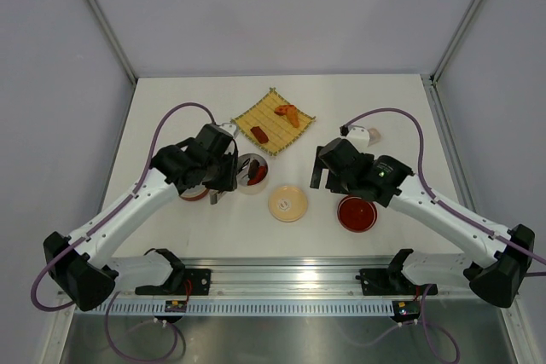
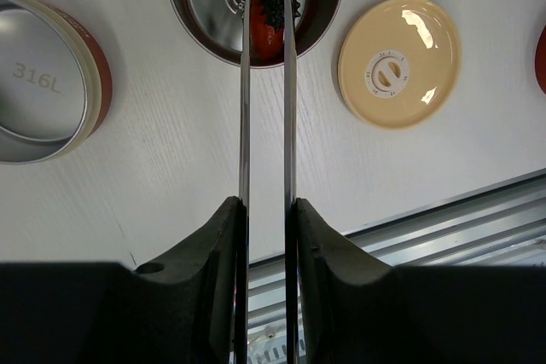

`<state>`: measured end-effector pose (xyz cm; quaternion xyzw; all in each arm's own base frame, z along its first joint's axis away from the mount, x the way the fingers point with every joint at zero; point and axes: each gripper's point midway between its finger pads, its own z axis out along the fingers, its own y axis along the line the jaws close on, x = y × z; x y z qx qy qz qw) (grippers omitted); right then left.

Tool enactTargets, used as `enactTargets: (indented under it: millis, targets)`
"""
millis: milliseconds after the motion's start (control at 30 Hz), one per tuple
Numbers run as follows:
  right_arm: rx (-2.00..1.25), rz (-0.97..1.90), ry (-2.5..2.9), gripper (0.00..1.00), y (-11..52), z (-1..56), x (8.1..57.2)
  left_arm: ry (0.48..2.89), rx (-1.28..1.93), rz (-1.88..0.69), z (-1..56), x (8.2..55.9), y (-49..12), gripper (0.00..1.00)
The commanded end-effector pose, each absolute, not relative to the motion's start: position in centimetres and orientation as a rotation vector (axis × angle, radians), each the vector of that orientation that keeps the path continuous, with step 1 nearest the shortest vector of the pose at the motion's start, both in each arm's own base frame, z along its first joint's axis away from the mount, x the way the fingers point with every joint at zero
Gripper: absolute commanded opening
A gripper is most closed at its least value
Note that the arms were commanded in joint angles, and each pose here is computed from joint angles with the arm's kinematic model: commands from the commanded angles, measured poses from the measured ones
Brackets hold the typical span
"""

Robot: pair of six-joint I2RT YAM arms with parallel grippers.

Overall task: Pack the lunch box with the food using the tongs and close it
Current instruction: Place the fake food in the packing box.

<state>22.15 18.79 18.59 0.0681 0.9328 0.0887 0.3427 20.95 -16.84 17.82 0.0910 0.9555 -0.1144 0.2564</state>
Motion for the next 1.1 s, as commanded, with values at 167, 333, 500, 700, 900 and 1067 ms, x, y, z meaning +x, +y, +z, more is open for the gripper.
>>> enactTargets:
  millis: [167, 333, 500, 700, 900, 1067]
  targets:
    - [0.2, 0.257, 2.393, 1.0, 18.8, 19.3, 22.3, 2.555, 0.251, -0.372, 18.7, 21.3, -17.8, 0.25]
    - [0.196, 0.259, 2.397, 0.99, 18.8, 19.1, 22.1, 2.554, 0.247, -0.369, 19.0, 21.4, -17.8, 0.42]
    - [0.201, 0.263, 2.395, 1.0, 18.5, 19.1, 21.9, 2.539, 0.241, -0.381, 19.6, 21.5, -18.0, 0.48]
    - [0.208, 0.255, 2.388, 0.99, 18.1, 19.3, 21.8, 2.492, 0.216, -0.367, 21.4, 22.4, -17.8, 0.46]
    - [0.214, 0.255, 2.392, 1.0, 18.3, 19.3, 21.9, 2.4, 0.194, -0.358, 24.4, 23.7, -17.8, 0.44]
    - [0.198, 0.25, 2.395, 0.99, 18.7, 19.5, 22.2, 2.393, 0.196, -0.372, 24.3, 25.4, -19.2, 0.43]
